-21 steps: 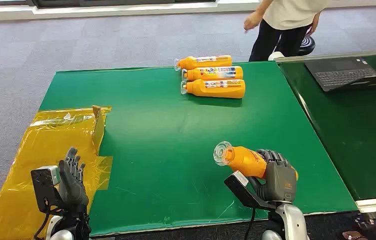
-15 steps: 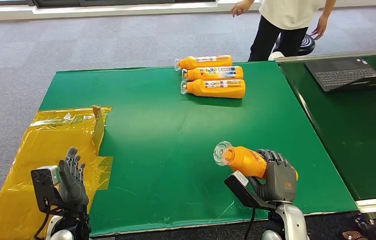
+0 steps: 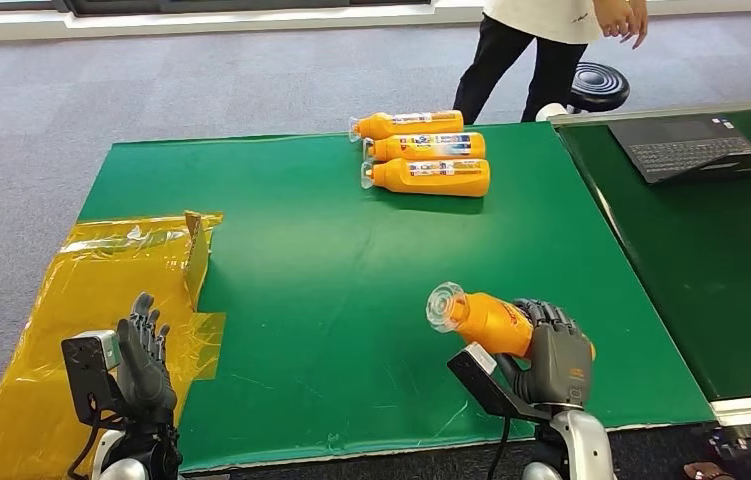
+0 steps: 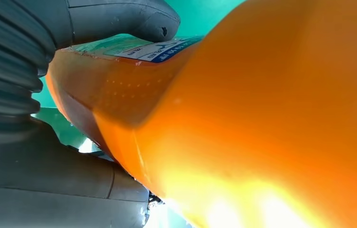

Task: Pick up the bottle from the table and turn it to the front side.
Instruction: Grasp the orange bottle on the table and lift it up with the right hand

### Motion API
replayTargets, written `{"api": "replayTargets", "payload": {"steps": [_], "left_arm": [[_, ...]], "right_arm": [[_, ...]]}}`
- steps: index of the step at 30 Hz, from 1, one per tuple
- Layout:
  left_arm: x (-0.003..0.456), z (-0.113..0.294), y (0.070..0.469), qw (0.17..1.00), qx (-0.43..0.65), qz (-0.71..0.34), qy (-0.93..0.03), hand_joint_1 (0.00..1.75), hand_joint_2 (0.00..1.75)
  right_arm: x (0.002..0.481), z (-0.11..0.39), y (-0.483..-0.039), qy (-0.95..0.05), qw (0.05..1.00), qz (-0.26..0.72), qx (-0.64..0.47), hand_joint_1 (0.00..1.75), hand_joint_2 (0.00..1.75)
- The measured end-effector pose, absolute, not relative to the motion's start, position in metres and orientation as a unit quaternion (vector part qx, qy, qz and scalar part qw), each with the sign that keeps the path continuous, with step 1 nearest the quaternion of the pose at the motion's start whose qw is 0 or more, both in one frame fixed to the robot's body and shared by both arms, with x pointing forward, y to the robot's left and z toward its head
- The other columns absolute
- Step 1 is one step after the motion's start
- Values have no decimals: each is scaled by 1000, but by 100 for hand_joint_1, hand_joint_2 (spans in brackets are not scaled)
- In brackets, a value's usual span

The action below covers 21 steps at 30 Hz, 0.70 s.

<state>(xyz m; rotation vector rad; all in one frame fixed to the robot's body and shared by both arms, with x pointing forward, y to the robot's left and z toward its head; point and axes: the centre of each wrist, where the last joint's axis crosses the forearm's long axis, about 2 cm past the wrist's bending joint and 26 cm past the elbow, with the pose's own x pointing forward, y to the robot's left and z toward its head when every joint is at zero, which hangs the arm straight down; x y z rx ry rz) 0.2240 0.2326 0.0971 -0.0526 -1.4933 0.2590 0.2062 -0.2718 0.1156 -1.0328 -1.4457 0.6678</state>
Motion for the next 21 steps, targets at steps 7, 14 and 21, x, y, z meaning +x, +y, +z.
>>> {"api": "replayTargets", "payload": {"steps": [7, 14, 21], "left_arm": [[228, 100, 232, 723, -26, 114, -681, 0, 0], [263, 110, 166, 647, -55, -40, -760, 0, 0], [271, 108, 133, 647, -89, -76, -753, 0, 0]], "right_arm": [[201, 116, -270, -643, 578, 273, -421, 175, 175], [249, 144, -246, -888, 441, 61, -113, 175, 175], [267, 160, -230, -897, 432, 39, -90, 175, 175]]}}
